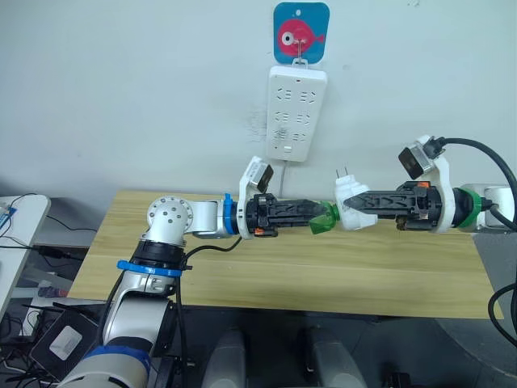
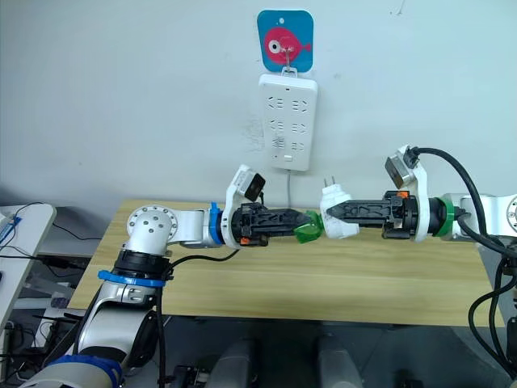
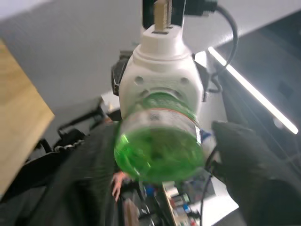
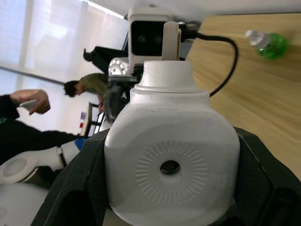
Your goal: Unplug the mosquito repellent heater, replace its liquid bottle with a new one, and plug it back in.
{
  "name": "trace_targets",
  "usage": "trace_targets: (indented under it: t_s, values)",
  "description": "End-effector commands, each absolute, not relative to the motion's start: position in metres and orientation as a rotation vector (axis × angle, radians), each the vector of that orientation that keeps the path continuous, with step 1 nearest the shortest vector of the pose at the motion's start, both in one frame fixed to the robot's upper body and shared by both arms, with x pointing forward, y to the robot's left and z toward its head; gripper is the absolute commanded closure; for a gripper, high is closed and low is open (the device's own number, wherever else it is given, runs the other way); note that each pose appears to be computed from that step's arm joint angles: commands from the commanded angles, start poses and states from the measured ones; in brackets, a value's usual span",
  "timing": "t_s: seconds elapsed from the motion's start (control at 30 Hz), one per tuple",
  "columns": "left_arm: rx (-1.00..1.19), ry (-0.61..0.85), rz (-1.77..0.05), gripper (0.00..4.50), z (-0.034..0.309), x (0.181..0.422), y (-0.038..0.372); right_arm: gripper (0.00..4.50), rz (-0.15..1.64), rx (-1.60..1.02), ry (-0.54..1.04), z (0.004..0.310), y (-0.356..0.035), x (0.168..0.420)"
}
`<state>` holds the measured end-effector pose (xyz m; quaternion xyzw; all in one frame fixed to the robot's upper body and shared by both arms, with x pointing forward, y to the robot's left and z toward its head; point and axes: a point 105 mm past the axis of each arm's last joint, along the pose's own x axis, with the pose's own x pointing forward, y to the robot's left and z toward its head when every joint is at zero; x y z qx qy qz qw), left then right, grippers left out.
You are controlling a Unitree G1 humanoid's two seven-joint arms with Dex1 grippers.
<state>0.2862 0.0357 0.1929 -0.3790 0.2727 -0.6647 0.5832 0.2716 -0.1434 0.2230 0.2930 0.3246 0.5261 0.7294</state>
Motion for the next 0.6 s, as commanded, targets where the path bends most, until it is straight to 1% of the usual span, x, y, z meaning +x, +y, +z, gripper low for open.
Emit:
trace_targets:
  t_s: [0.03, 0.13, 0.27, 0.3, 0.37, 0.43, 0.47, 0.53, 0.57, 0.6]
  values:
    - [-0.872, 0.593, -1.551, 0.02, 0.200, 0.285, 0.042, 1.52, 1.168, 0.669, 0.656, 0.236, -0.148, 0.272]
    - [-0.872, 0.588, -1.510, 0.02, 0.196, 0.287, 0.049, 1.52, 1.149, 0.682, 0.646, 0.235, -0.150, 0.275]
    - [-0.827, 0.599, -1.404, 0.02, 0.179, 0.284, 0.070, 1.52, 1.094, 0.728, 0.611, 0.236, -0.158, 0.285]
    - [-0.778, 0.595, -1.387, 0.02, 0.174, 0.281, 0.074, 1.52, 1.085, 0.736, 0.605, 0.236, -0.160, 0.286]
    - [-0.444, 0.492, -1.330, 0.02, 0.155, 0.274, 0.078, 1.52, 1.062, 0.754, 0.593, 0.236, -0.165, 0.289]
    - [0.007, 0.256, -1.305, 0.02, 0.141, 0.276, 0.076, 1.52, 1.053, 0.760, 0.597, 0.234, -0.166, 0.289]
    - [0.133, 0.173, -1.311, 0.02, 0.138, 0.275, 0.074, 1.52, 1.052, 0.761, 0.599, 0.234, -0.166, 0.289]
    - [0.569, -0.234, -1.205, 0.02, 0.152, 0.290, 0.071, 1.52, 1.057, 0.762, 0.603, 0.233, -0.163, 0.289]
    - [0.741, -0.422, -1.132, 0.02, 0.161, 0.294, 0.069, 1.52, 1.062, 0.762, 0.603, 0.233, -0.162, 0.290]
    - [0.846, -0.560, -1.090, 0.02, 0.167, 0.294, 0.067, 1.52, 1.064, 0.762, 0.602, 0.233, -0.161, 0.290]
